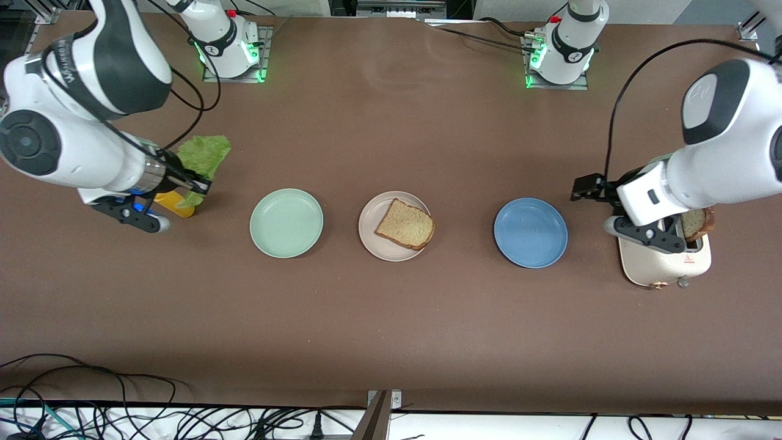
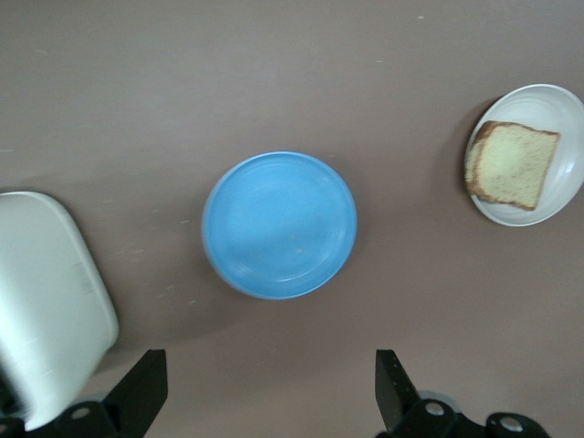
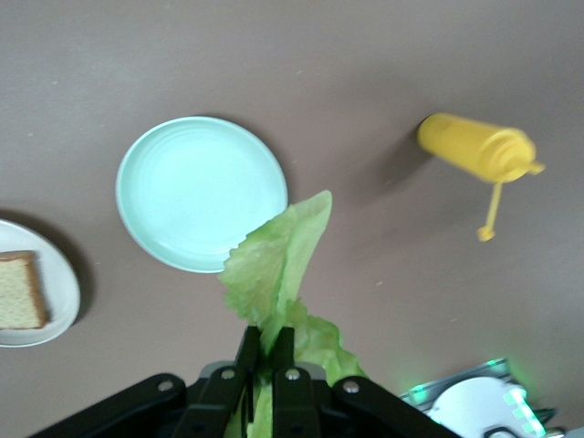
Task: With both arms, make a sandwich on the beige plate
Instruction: 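Carry the lettuce over the bread while the left gripper returns to toaster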
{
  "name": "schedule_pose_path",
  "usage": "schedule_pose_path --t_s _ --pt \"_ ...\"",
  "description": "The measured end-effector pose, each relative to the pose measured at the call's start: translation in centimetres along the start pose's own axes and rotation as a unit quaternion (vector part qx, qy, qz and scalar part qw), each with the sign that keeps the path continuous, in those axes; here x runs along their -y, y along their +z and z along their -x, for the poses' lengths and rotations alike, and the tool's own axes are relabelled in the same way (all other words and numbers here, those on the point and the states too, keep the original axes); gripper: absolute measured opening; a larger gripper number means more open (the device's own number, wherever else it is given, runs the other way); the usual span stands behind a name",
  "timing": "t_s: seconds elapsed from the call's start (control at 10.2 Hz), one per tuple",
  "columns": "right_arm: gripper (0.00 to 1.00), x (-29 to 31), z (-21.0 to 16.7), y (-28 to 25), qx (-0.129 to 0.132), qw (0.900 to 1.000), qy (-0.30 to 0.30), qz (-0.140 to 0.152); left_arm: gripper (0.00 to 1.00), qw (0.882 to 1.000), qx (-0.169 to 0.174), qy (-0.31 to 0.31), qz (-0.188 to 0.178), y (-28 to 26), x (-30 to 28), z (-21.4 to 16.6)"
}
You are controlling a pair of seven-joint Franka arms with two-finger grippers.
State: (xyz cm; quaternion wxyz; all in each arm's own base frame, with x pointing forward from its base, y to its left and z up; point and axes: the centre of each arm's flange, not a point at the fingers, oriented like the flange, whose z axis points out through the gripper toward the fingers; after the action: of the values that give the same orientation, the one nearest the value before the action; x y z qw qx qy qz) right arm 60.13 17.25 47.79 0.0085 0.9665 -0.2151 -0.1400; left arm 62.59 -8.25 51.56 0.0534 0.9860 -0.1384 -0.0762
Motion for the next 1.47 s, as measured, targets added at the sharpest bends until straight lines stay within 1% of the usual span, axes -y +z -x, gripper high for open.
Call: schedule_pose_path --t_s 0.1,0.2,0.29,0.49,0.59,0.78,0.98,1.07,1.17,1.37,1.47 --pt "0.09 1.9 1.0 0.5 0.003 1.0 0.012 -0.012 1.0 1.0 -0.01 -0.008 -0.018 -2.0 0.8 1.0" --pt "0.09 3.7 1.6 1.3 0.007 0.999 0.026 -0.024 1.0 0.999 -0.021 -0.018 -0.027 -3.7 1.8 2.0" --pt "0.09 5.6 1.9 2.6 0.008 0.998 0.046 -0.034 1.0 0.999 -0.03 -0.028 -0.031 -4.9 2.6 2.8" --pt "0.09 10.4 3.1 5.5 0.002 0.993 0.097 -0.061 1.0 0.998 -0.04 -0.035 -0.035 -6.1 3.1 3.6" --pt "0.09 13.2 4.3 6.9 -0.002 0.989 0.124 -0.08 1.0 0.998 -0.044 -0.037 -0.038 -6.6 3.2 3.9" --pt "0.09 18.5 6.9 9.7 -0.007 0.977 0.173 -0.127 1.0 0.997 -0.053 -0.047 -0.041 -7.7 4.1 4.8" --pt "0.09 21.7 8.3 12.3 -0.001 0.964 0.211 -0.162 1.0 0.996 -0.059 -0.04 -0.045 -8.5 4.4 5.3" --pt "0.09 22.7 8.7 13.4 0.004 0.959 0.228 -0.169 1.0 0.997 -0.059 -0.034 -0.046 -8.6 4.5 5.5" --pt "0.09 23.6 9.1 14.5 0.011 0.955 0.243 -0.17 1.0 0.997 -0.059 -0.033 -0.046 -8.6 4.6 5.5" --pt "0.09 25.7 9.5 16.1 0.024 0.944 0.282 -0.172 1.0 0.997 -0.057 -0.031 -0.046 -8.5 4.6 5.5" --pt "0.09 26.8 9.5 17.1 0.023 0.94 0.295 -0.172 1.0 0.997 -0.058 -0.03 -0.047 -8.5 4.5 5.5"
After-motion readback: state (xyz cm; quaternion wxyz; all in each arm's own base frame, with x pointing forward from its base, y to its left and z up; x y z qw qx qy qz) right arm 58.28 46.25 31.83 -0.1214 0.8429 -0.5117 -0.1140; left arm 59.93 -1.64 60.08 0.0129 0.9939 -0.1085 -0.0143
